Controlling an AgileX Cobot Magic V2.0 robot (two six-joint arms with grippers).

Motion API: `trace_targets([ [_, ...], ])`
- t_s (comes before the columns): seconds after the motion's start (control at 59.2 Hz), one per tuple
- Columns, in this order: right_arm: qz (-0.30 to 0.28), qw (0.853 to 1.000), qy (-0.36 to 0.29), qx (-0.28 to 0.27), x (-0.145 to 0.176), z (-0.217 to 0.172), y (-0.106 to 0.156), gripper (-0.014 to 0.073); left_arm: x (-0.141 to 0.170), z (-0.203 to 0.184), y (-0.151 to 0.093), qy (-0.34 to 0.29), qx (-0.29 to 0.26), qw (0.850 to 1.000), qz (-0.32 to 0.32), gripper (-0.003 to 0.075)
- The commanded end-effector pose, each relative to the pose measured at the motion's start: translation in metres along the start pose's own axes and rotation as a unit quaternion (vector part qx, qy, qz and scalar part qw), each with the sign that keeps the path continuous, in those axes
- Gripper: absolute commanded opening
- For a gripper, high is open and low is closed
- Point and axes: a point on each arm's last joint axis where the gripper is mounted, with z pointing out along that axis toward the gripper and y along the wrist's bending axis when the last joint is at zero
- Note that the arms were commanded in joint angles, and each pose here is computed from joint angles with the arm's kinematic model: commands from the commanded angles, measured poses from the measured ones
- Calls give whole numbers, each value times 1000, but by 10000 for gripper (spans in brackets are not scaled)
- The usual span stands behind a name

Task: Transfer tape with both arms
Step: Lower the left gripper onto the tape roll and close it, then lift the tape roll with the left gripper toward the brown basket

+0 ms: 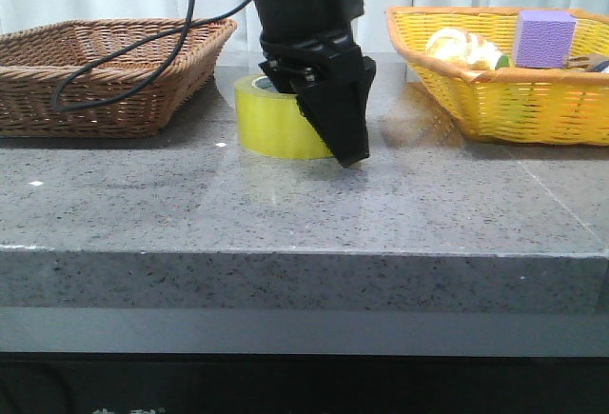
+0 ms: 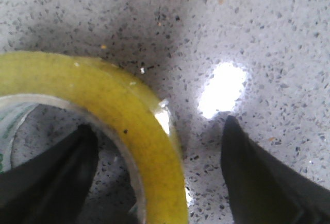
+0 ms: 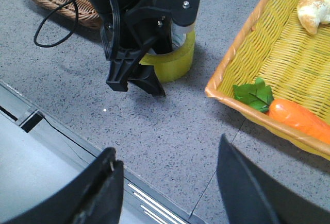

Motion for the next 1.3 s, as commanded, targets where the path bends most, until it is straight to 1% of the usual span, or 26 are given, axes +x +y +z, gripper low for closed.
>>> trace_targets([
  [0.0,-3,999,-43,4,-11,-5,0,433,-8,-32,-1,-48,-18,999,-1,384],
  [0.017,-3,999,-43,4,-11,-5,0,433,-8,-32,-1,-48,-18,999,-1,350],
  [0.118,-3,999,-43,4,-11,-5,0,433,-8,-32,-1,-48,-17,999,-2,211],
  [0.169,-3,999,-43,4,-11,-5,0,433,-8,-32,-1,-48,-17,999,-2,157],
  [0.237,-3,999,-43,4,-11,-5,0,433,-8,-33,0,-50,-18,999,-11,127],
  [0.422,-3,999,-43,4,-11,-5,0,433,-11,-52,5,-51,-43,997,-44,126],
  [0.541,-3,999,-43,4,-11,-5,0,433,-15,-76,9,-53,-71,994,-70,126],
  [0.659,-3,999,-43,4,-11,-5,0,433,-18,-106,18,-78,-121,984,-102,126],
  [0.777,-3,999,-43,4,-11,-5,0,433,-18,-131,28,-114,-147,974,-127,126],
  [0.879,-3,999,-43,4,-11,-5,0,433,-12,-149,41,-139,-166,962,-164,126],
  [0.946,-3,999,-43,4,-11,-5,0,433,-3,-155,53,-143,-177,954,-195,126],
  [1.098,-3,999,-43,4,-11,-5,0,433,24,-161,85,-141,-196,931,-275,126],
  [1.183,-3,999,-43,4,-11,-5,0,433,42,-163,105,-141,-204,910,-331,126],
  [1.216,-3,999,-43,4,-11,-5,0,433,49,-163,112,-139,-206,905,-346,126],
  [1.284,-3,999,-43,4,-11,-5,0,433,59,-160,122,-130,-210,899,-361,126],
])
